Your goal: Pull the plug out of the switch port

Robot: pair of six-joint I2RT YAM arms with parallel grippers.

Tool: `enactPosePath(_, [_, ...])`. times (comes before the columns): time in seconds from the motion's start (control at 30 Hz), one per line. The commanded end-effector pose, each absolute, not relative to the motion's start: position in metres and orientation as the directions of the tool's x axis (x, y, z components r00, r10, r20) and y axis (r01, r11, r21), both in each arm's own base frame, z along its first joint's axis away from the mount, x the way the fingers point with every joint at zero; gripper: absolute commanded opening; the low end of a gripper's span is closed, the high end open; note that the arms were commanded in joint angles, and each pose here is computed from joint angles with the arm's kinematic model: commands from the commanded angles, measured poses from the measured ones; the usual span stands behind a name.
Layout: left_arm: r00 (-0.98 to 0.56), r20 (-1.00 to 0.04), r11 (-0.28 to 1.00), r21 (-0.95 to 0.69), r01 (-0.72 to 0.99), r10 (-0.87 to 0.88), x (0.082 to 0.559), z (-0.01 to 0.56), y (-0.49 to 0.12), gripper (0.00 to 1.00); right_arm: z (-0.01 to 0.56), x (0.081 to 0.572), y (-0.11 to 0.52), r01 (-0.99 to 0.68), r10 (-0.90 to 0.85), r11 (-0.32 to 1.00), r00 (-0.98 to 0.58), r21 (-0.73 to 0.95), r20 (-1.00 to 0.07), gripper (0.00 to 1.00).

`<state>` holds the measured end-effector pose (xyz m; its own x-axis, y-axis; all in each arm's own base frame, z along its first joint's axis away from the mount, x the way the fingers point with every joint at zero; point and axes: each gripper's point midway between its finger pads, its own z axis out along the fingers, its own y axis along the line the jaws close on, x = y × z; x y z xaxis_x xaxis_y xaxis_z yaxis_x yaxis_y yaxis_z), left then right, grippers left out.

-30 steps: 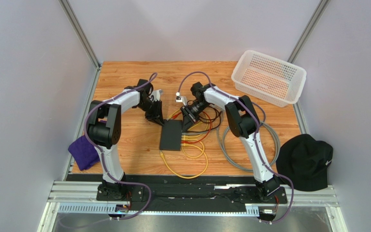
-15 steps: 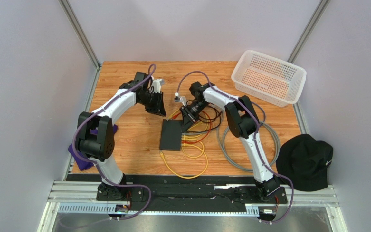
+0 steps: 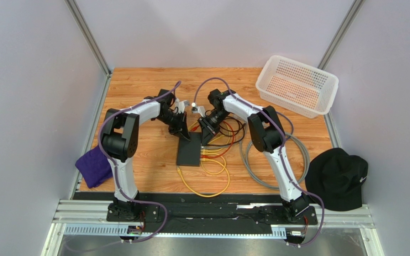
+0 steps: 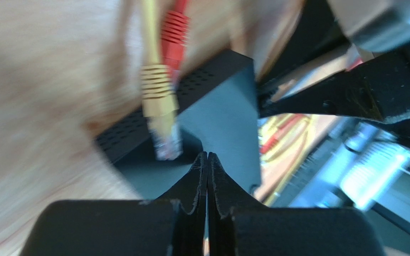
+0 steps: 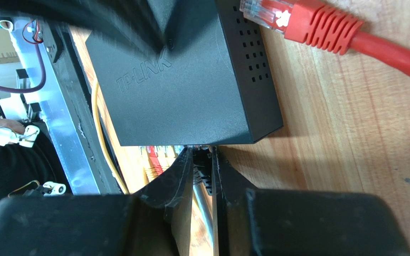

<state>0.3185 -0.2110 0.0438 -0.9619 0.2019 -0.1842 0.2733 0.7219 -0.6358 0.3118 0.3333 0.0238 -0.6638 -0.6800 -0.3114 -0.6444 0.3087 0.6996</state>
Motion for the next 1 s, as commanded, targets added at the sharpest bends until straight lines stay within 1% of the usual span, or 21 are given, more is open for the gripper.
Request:
enactPosePath(0.0, [-0.954,-0.191,0.723,-0.622,0.300,0.231,0.327,0.039,-0.215,0.00,-0.012,0.334,0.303,-0.748,-0.750,0.399,-0.599,0.531,-0.280,0.00])
enactPosePath(0.17, [-0.957,-0.180,0.758,-0.584,0.291,0.229,0.329,0.029,-0.209,0.00,-0.015,0.334,0.300,-0.749,-0.752,0.408,-0.600,0.523,-0.273,0.00])
enactPosePath(0.33, [-0.952,-0.194,0.763,-0.571,0.305,0.235,0.329,0.030,-0.208,0.00,-0.013,0.327,0.298,-0.747,-0.760,0.399,-0.594,0.533,-0.264,0.00])
enactPosePath(0.47, [-0.950,-0.199,0.762,-0.567,0.311,0.240,0.329,0.031,-0.209,0.00,-0.012,0.335,0.300,-0.761,-0.761,0.402,-0.586,0.509,-0.276,0.00])
enactPosePath(0.63, [-0.951,-0.194,0.765,-0.565,0.309,0.241,0.329,0.029,-0.208,0.00,0.000,0.358,0.313,-0.775,-0.730,0.414,-0.596,0.477,-0.335,0.00])
enactPosePath(0.7, [-0.951,-0.195,0.765,-0.565,0.310,0.242,0.329,0.029,-0.208,0.00,0.001,0.358,0.316,-0.779,-0.730,0.410,-0.592,0.475,-0.340,0.00])
enactPosePath(0.87, [-0.951,-0.195,0.764,-0.566,0.310,0.242,0.329,0.029,-0.209,0.00,-0.004,0.341,0.309,-0.771,-0.751,0.400,-0.586,0.495,-0.306,0.00])
enactPosePath(0.97, [-0.950,-0.198,0.763,-0.566,0.312,0.242,0.331,0.030,-0.209,0.00,0.009,0.345,0.311,-0.791,-0.751,0.384,-0.567,0.475,-0.338,0.00])
